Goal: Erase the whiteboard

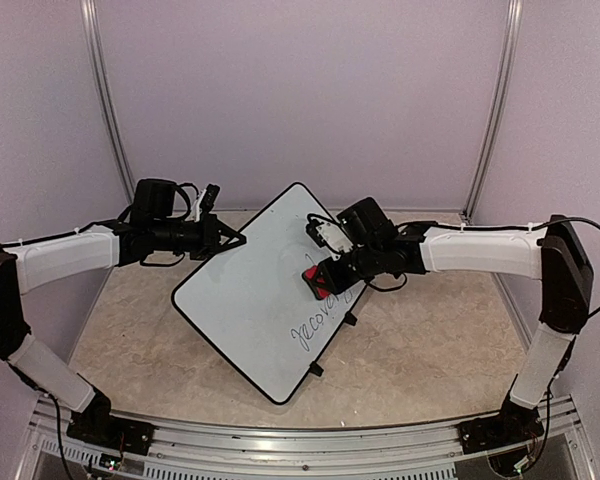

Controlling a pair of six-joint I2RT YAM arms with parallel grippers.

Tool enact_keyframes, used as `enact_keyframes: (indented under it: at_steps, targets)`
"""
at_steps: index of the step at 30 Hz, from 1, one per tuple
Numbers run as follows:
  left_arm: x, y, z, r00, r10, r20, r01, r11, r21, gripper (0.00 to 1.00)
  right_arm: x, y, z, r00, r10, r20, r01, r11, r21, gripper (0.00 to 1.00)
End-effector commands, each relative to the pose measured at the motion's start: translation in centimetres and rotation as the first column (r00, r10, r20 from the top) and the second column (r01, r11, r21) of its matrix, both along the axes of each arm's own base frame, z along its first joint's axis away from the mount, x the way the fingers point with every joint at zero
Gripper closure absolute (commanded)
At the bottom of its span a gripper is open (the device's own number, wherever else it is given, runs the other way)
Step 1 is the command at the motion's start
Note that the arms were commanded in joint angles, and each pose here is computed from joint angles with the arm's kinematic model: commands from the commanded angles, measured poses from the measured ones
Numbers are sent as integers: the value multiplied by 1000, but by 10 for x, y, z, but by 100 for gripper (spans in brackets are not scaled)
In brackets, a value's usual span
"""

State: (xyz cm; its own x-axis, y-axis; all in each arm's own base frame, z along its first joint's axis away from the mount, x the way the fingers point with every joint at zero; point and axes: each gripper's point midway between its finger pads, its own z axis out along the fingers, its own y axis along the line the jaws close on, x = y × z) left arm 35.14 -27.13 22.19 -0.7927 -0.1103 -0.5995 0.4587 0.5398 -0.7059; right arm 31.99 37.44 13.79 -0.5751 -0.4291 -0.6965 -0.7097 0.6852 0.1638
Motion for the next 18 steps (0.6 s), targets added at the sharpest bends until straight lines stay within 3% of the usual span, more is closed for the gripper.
enact_keyframes:
  at_steps: [1, 8, 18]
  targets:
    - [-3, -4, 10, 994, -43, 105, 43, 999, 1, 100, 19, 21, 32, 998, -3, 62, 0, 999, 54, 79]
    - [-3, -3, 10, 994, -42, 106, 42, 999, 2, 100, 55, 25, 36, 996, -63, 59, 61, 997, 44, 79]
    - [-2, -2, 12, 993, -39, 107, 39, 999, -2, 100, 26, -16, -12, 997, -80, -16, 79, 996, -45, 79]
